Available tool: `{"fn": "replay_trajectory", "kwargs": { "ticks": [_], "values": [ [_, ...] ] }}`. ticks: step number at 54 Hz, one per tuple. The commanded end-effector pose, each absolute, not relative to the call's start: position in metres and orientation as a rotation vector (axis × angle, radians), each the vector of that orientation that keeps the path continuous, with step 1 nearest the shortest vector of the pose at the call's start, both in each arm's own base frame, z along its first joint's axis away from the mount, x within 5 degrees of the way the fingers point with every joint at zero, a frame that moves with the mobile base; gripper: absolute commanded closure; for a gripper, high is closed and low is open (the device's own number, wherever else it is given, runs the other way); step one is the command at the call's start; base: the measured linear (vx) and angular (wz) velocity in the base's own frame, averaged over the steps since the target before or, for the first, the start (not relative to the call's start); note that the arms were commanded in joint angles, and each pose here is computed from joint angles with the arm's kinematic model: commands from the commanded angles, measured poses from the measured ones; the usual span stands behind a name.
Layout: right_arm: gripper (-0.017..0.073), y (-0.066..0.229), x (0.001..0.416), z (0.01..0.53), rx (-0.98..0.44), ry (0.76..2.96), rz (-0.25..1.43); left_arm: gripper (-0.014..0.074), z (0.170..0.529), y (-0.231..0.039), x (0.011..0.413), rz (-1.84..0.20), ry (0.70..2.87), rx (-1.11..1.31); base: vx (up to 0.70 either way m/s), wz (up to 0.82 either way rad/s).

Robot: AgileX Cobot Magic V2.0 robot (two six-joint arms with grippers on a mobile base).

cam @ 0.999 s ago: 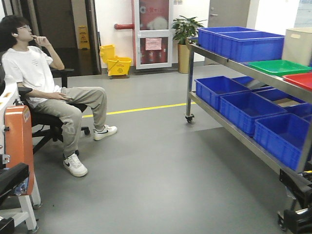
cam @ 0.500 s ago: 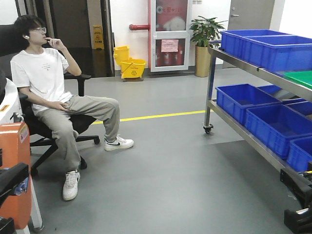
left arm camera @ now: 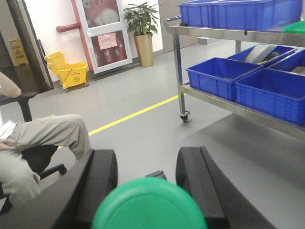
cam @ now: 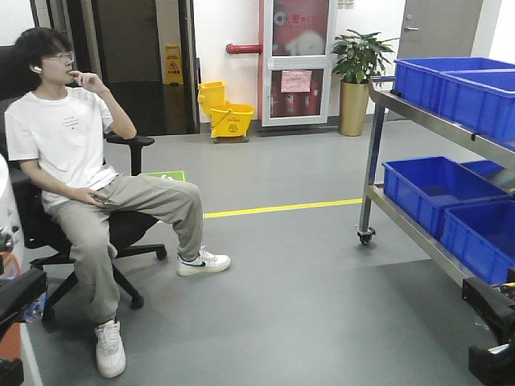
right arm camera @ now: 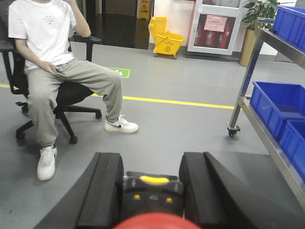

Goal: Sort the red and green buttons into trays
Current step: 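Drive the base to the cart holding the green and red trays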

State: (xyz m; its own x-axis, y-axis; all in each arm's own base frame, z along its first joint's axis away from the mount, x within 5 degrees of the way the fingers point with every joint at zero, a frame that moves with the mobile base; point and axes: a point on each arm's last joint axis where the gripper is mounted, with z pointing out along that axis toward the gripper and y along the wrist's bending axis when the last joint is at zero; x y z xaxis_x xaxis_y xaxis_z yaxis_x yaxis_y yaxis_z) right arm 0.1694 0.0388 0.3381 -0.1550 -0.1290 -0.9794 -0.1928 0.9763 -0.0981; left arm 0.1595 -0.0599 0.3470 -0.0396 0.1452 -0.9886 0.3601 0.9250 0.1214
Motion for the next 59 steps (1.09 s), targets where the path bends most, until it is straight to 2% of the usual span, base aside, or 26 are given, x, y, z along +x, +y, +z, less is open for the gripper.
{"fn": "replay_trajectory", "kwargs": {
  "ticks": [1, 35, 59],
  "values": [
    [0.0568, 0.0424, 0.1686, 0.354, -0.266, 1.65, 0.09, 0.06, 0.3685, -0.0588, 0.158, -0.19, 1.489, 0.354, 0.48, 0.0],
    [0.0568, 0.0424, 0.1686, 0.354, -0.266, 1.65, 0.09, 0.06, 0.3685, -0.0588, 0.158, -0.19, 1.489, 0.354, 0.49, -0.11],
    [0.0568, 0.0426, 0.1693, 0.3534, -0.267, 1.653, 0.09, 0.06, 0.3685, -0.0588, 0.158, -0.19, 1.489, 0.354, 0.47, -0.29]
  ]
}}
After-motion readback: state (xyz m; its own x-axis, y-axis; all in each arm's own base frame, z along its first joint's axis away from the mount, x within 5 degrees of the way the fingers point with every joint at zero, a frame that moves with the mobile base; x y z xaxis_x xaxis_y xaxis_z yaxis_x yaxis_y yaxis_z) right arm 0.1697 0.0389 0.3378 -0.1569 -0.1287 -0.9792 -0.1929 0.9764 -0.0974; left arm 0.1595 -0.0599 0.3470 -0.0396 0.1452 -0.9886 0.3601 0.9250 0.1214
